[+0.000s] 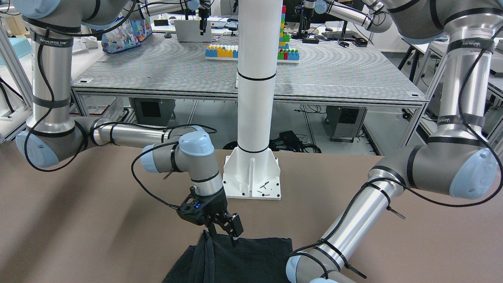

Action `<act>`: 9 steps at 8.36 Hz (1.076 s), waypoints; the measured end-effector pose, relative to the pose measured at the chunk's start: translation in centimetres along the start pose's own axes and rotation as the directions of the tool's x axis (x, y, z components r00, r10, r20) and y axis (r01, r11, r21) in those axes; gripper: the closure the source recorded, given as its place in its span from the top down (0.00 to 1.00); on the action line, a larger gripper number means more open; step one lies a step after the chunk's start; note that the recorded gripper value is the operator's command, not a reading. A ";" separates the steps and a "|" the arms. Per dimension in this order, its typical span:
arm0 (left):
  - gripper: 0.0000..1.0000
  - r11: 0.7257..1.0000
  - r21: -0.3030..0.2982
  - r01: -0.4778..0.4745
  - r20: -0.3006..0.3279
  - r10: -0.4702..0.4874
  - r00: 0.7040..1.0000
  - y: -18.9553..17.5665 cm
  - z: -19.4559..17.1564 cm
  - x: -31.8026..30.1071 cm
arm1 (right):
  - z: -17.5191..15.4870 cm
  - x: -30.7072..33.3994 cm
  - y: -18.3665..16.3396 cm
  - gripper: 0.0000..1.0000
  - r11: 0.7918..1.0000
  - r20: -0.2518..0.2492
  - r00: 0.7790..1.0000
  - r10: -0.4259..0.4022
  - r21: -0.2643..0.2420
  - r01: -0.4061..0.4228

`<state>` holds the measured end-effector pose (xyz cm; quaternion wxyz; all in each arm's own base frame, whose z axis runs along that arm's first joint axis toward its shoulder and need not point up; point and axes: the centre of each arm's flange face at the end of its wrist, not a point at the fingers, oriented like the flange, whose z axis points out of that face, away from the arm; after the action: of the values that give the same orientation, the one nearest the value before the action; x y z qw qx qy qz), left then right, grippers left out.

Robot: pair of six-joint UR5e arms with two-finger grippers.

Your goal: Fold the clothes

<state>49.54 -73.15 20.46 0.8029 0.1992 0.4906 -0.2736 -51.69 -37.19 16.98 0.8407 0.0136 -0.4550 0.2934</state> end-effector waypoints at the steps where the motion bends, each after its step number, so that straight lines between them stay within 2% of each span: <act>1: 1.00 1.000 0.002 -0.001 -0.009 0.001 1.000 0.0 -0.5 -0.8 | 1.0 -0.9 1.7 0.46 0.988 -0.083 0.985 -0.154 0.009 0.155; 2: 1.00 1.000 0.001 -0.002 -0.026 0.002 1.000 -0.1 -1.3 -0.7 | 2.1 -0.7 3.5 0.43 0.948 -0.137 0.940 -0.314 0.004 0.317; 3: 1.00 1.000 -0.014 -0.004 -0.041 0.003 0.999 0.0 -2.0 -0.4 | 3.0 -0.2 5.1 0.36 0.896 -0.175 0.882 -0.438 -0.006 0.444; 4: 1.00 1.000 -0.026 -0.004 -0.049 0.003 0.999 -0.1 -2.3 -0.4 | 3.8 0.5 6.1 0.33 0.837 -0.214 0.815 -0.539 -0.028 0.547; 5: 1.00 0.999 -0.032 -0.004 -0.048 0.002 0.999 0.0 -2.4 -0.8 | 4.5 1.4 7.1 0.29 0.772 -0.260 0.737 -0.624 -0.063 0.632; 6: 1.00 0.999 -0.033 -0.002 -0.051 0.001 0.999 0.0 -2.5 -1.0 | 4.9 2.0 7.9 0.29 0.708 -0.289 0.661 -0.692 -0.097 0.699; 8: 1.00 0.999 -0.032 0.000 -0.055 -0.002 0.998 0.2 -2.8 -1.2 | 5.9 2.8 8.4 0.29 0.590 -0.311 0.527 -0.791 -0.159 0.792; 9: 1.00 1.000 -0.030 0.001 -0.055 -0.003 0.998 0.3 -2.7 -1.3 | 6.4 3.0 8.3 0.29 0.554 -0.316 0.486 -0.815 -0.179 0.813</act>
<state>47.36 -71.00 20.45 0.7918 0.1940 0.5168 -0.2613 -59.51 -30.70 21.06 0.9473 0.1699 -0.2312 -0.1428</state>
